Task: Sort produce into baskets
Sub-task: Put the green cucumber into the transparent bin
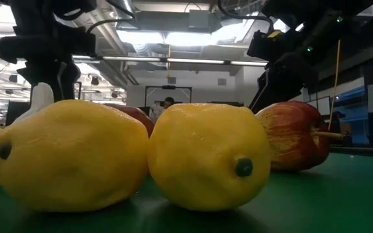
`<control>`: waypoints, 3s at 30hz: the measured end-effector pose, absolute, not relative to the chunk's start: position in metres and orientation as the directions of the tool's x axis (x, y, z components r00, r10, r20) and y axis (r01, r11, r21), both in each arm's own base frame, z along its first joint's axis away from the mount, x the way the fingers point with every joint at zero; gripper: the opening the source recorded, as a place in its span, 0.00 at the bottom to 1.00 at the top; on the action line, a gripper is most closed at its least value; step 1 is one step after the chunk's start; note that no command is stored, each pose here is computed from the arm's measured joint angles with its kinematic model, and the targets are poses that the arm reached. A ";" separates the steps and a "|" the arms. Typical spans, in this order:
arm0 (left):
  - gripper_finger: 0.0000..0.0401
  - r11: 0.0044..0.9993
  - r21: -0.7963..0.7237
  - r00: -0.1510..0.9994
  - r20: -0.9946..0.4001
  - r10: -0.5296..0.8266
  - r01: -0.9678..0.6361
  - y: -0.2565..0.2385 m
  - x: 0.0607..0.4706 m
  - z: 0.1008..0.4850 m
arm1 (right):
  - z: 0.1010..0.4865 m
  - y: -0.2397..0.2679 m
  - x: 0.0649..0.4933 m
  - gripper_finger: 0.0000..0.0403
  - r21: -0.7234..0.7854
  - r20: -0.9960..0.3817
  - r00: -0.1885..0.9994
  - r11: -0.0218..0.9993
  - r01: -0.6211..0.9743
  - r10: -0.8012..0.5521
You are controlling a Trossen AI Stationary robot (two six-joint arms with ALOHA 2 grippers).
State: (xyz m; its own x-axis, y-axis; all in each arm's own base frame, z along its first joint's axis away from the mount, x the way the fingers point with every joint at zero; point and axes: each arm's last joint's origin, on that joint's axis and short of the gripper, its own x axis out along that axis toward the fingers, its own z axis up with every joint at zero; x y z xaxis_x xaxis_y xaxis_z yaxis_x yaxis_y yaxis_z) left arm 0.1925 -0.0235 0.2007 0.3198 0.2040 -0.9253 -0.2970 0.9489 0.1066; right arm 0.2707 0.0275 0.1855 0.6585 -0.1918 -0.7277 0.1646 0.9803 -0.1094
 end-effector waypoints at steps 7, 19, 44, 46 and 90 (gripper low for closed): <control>0.76 0.954 0.042 0.334 -0.931 0.145 -0.298 -0.016 0.182 0.174 | 0.185 0.028 0.271 0.79 -0.109 -0.729 0.657 0.980 0.165 -0.192; 0.76 0.955 -0.078 0.353 -0.935 0.030 -0.286 -0.014 0.166 0.138 | 0.186 0.027 0.271 0.79 -0.112 -0.726 0.659 0.979 0.170 -0.197; 0.37 0.830 -0.203 0.445 -0.894 0.060 -0.519 -0.011 0.166 0.153 | 0.186 0.027 0.270 0.79 -0.115 -0.721 0.655 0.971 0.208 -0.226; 0.37 0.819 -0.228 0.496 -0.865 0.079 -0.527 -0.011 0.169 0.164 | 0.185 0.027 0.270 0.79 -0.115 -0.722 0.654 0.971 0.208 -0.225; 0.39 0.021 -0.020 0.029 -0.694 0.720 -1.000 0.082 0.113 0.271 | 0.186 0.026 0.271 0.79 -0.118 -0.712 0.660 0.967 0.225 -0.240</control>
State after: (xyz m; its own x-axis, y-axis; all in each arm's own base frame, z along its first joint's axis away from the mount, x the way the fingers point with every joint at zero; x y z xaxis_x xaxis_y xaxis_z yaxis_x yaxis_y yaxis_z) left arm 0.1130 0.0820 0.2711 0.0286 0.7195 -0.6939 -0.9996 0.0208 -0.0196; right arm 0.2711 0.0262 0.1862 0.6601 -0.2402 -0.7117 0.2252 0.9672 -0.1176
